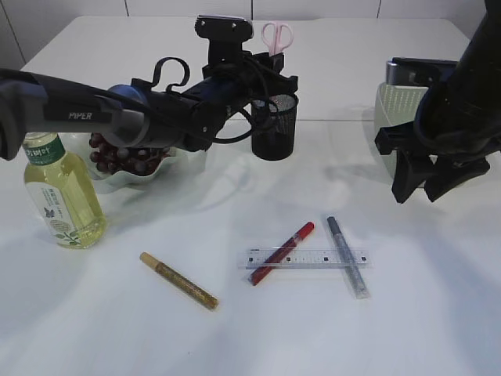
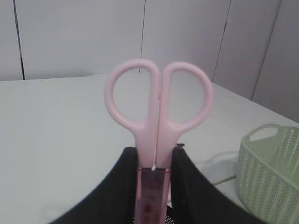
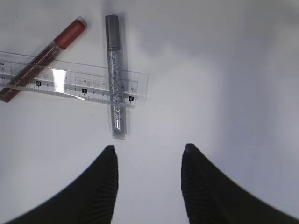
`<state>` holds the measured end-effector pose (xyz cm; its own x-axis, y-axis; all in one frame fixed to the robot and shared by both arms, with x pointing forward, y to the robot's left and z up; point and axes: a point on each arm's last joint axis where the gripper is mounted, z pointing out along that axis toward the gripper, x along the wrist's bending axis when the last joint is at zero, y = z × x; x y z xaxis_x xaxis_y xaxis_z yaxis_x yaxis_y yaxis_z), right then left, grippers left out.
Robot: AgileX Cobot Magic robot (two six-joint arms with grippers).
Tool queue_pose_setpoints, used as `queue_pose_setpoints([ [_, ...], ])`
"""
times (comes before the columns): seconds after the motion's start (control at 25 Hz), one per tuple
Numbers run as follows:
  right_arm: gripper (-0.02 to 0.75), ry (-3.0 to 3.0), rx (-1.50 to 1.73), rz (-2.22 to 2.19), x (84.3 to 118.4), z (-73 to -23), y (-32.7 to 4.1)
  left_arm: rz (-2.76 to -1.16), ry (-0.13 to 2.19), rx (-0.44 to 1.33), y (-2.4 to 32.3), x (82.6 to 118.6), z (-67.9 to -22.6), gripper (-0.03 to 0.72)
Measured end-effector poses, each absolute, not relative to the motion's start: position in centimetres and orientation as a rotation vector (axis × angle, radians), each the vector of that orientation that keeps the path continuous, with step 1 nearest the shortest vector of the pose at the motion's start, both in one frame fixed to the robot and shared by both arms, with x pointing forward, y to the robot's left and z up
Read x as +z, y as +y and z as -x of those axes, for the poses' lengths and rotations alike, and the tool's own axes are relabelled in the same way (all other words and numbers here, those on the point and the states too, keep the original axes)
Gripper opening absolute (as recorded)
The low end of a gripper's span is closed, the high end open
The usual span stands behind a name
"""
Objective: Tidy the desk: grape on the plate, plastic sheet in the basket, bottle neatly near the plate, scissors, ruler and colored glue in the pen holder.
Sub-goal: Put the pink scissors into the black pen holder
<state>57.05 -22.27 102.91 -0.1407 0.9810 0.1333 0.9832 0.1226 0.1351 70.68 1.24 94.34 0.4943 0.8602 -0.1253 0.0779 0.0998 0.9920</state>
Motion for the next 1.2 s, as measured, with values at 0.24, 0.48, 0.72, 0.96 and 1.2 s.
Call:
queue_pose_setpoints([
  [0.24,0.363,-2.347,-0.305,2.054,102.92,-57.11,-22.26,-1.356,0.905,0.713,1.24,94.28,-70.69,0.144],
  [0.48,0.363,-2.348,-0.31,2.056,102.92,-57.14,-22.25,-1.349,0.906,0.709,1.24,94.32,-70.69,0.145],
  [0.72,0.364,-2.35,-0.315,2.058,102.93,-57.17,-22.25,-1.345,0.911,0.702,1.23,94.32,-70.68,0.148],
  [0.96,0.363,-2.35,-0.317,2.058,102.93,-57.19,-22.25,-1.339,0.917,0.694,1.23,94.32,-70.68,0.151],
  [1.2,0.365,-2.35,-0.317,2.058,102.93,-57.19,-22.25,-1.34,0.915,0.693,1.21,94.32,-70.67,0.161],
])
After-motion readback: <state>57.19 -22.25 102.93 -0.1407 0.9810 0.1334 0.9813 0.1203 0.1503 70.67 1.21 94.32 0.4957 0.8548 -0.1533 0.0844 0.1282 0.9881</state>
